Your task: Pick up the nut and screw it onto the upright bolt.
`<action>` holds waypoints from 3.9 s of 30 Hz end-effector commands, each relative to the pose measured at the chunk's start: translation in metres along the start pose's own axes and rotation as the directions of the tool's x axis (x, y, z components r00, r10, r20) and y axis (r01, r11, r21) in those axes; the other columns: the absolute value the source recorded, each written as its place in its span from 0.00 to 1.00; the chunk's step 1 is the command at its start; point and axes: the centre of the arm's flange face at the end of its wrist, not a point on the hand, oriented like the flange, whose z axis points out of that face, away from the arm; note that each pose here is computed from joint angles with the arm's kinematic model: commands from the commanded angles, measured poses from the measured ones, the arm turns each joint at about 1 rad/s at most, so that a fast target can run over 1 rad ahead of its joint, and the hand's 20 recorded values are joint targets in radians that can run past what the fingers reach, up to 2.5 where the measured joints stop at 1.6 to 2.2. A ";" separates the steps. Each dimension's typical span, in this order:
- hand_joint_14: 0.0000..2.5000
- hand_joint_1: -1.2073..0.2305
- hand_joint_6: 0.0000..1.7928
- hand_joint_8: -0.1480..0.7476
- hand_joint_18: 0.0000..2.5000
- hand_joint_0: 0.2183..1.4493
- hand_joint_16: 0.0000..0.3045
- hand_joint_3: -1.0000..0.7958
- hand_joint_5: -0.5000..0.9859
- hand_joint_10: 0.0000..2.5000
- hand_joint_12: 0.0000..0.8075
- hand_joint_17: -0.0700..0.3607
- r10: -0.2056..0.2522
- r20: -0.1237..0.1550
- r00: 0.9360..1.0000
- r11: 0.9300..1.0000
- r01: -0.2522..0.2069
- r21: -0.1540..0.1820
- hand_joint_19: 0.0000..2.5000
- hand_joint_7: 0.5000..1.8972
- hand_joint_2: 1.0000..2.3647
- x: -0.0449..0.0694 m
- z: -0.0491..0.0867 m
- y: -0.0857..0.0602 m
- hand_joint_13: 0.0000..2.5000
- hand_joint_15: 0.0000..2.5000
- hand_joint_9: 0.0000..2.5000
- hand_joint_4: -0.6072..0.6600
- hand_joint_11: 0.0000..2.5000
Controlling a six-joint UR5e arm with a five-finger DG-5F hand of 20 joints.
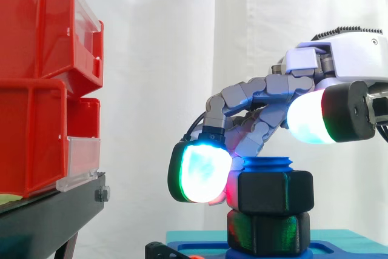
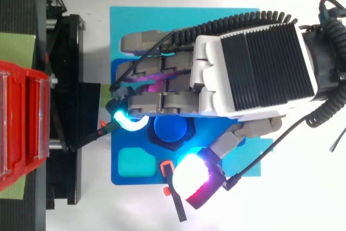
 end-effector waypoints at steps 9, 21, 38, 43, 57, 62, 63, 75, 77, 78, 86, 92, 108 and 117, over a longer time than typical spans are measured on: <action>0.00 0.63 0.28 0.50 0.09 0.25 0.08 0.28 0.29 0.00 0.32 0.28 -0.001 0.007 1.000 1.000 0.001 0.008 0.00 0.54 0.00 -0.003 -0.004 -0.010 0.22 0.00 0.33 0.68 0.00; 0.00 0.61 0.29 0.51 0.11 0.25 0.07 0.28 0.31 0.00 0.32 0.28 -0.002 0.005 1.000 1.000 0.002 0.001 0.00 0.63 0.00 -0.007 -0.011 -0.024 0.25 0.00 0.36 0.66 0.00; 0.00 0.61 0.35 0.51 0.12 0.26 0.07 0.28 0.32 0.00 0.31 0.27 -0.004 0.018 1.000 1.000 0.005 -0.004 0.00 0.52 0.00 -0.020 -0.018 -0.042 0.26 0.00 0.39 0.66 0.00; 0.00 0.62 0.28 0.49 0.11 0.25 0.08 0.28 0.29 0.00 0.33 0.28 -0.007 0.024 1.000 1.000 0.008 -0.016 0.00 0.46 0.00 -0.034 -0.016 -0.043 0.25 0.00 0.37 0.69 0.00; 0.00 0.67 0.28 0.45 0.06 0.23 0.11 0.28 0.25 0.00 0.36 0.34 -0.039 0.017 0.999 0.999 0.039 -0.019 0.00 0.14 0.00 -0.049 -0.010 -0.035 0.19 0.00 0.29 0.64 0.00; 0.00 0.77 0.28 0.45 0.05 0.21 0.12 0.28 0.26 0.00 0.37 0.35 -0.038 0.008 0.999 0.999 0.038 -0.009 0.00 0.16 0.00 -0.039 -0.006 -0.023 0.18 0.00 0.29 0.65 0.00; 0.00 0.78 0.28 0.45 0.04 0.21 0.12 0.28 0.26 0.00 0.37 0.35 -0.033 0.001 0.999 0.999 0.033 0.004 0.00 0.16 0.00 -0.033 -0.005 -0.021 0.18 0.00 0.29 0.65 0.00; 0.00 0.82 0.28 0.44 0.01 0.21 0.12 0.28 0.27 0.00 0.38 0.36 -0.025 0.015 1.000 1.000 0.025 -0.003 0.00 0.14 0.00 -0.020 0.002 -0.006 0.15 0.00 0.27 0.65 0.00; 0.00 0.82 0.28 0.44 0.02 0.21 0.12 0.28 0.27 0.00 0.38 0.36 -0.025 0.015 1.000 1.000 0.025 -0.003 0.00 0.17 0.00 -0.020 0.002 -0.006 0.15 0.00 0.27 0.65 0.00; 0.00 0.82 0.28 0.44 0.02 0.22 0.12 0.28 0.28 0.00 0.38 0.36 -0.025 0.015 1.000 1.000 0.025 -0.003 0.00 0.18 0.00 -0.020 0.002 -0.006 0.15 0.00 0.27 0.66 0.00; 0.00 0.76 0.28 0.47 0.03 0.23 0.11 0.28 0.31 0.00 0.37 0.34 -0.021 -0.002 1.000 1.000 0.021 -0.005 0.00 0.36 0.00 -0.017 0.001 -0.002 0.17 0.00 0.29 0.71 0.00; 0.00 0.75 0.28 0.47 0.04 0.23 0.11 0.28 0.31 0.00 0.37 0.33 -0.016 -0.024 1.000 1.000 0.016 -0.001 0.00 0.40 0.00 -0.005 -0.003 -0.004 0.18 0.00 0.30 0.71 0.00; 0.00 0.71 0.31 0.48 0.06 0.24 0.10 0.28 0.33 0.00 0.36 0.32 -0.017 -0.020 1.000 1.000 0.017 0.010 0.00 0.49 0.00 -0.008 -0.007 -0.012 0.20 0.00 0.34 0.73 0.00; 0.00 0.69 0.34 0.49 0.08 0.25 0.09 0.28 0.33 0.00 0.35 0.31 -0.017 -0.017 1.000 1.000 0.017 0.017 0.00 0.42 0.00 -0.010 -0.009 -0.017 0.22 0.00 0.36 0.70 0.00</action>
